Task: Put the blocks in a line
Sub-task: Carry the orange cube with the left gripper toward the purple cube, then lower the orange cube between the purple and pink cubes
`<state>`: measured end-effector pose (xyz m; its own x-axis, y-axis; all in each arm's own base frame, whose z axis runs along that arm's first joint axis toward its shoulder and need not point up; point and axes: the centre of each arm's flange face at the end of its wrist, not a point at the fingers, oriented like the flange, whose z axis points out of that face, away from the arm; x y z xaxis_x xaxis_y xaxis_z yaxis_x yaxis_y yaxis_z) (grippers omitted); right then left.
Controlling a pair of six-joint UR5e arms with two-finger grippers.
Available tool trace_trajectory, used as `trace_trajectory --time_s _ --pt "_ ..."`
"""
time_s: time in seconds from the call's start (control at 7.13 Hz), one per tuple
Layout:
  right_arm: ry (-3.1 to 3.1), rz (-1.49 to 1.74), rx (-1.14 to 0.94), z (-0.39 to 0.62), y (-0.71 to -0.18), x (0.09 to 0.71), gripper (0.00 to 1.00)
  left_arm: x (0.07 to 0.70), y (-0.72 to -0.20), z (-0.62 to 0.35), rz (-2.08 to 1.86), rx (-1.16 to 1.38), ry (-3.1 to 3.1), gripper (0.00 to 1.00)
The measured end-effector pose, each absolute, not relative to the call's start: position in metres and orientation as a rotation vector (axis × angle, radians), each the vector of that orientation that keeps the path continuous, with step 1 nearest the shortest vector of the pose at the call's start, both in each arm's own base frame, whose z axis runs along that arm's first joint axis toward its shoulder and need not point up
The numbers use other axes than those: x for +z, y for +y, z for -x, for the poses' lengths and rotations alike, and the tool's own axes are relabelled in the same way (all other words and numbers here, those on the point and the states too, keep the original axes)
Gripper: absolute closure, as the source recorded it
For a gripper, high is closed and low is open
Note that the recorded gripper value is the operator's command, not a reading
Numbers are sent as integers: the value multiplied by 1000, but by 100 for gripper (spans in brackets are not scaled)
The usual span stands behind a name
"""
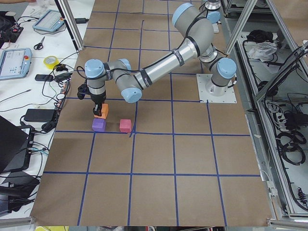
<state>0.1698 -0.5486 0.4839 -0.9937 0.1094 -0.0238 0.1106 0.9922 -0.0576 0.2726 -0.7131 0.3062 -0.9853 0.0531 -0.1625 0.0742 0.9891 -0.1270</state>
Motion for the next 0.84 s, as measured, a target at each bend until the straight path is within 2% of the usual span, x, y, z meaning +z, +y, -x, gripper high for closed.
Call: trace_trajectory --time_s 0.84 --pt "3120 -181 -96 -168 -548 485 0 264 -688 -298 246 -47 3031 100"
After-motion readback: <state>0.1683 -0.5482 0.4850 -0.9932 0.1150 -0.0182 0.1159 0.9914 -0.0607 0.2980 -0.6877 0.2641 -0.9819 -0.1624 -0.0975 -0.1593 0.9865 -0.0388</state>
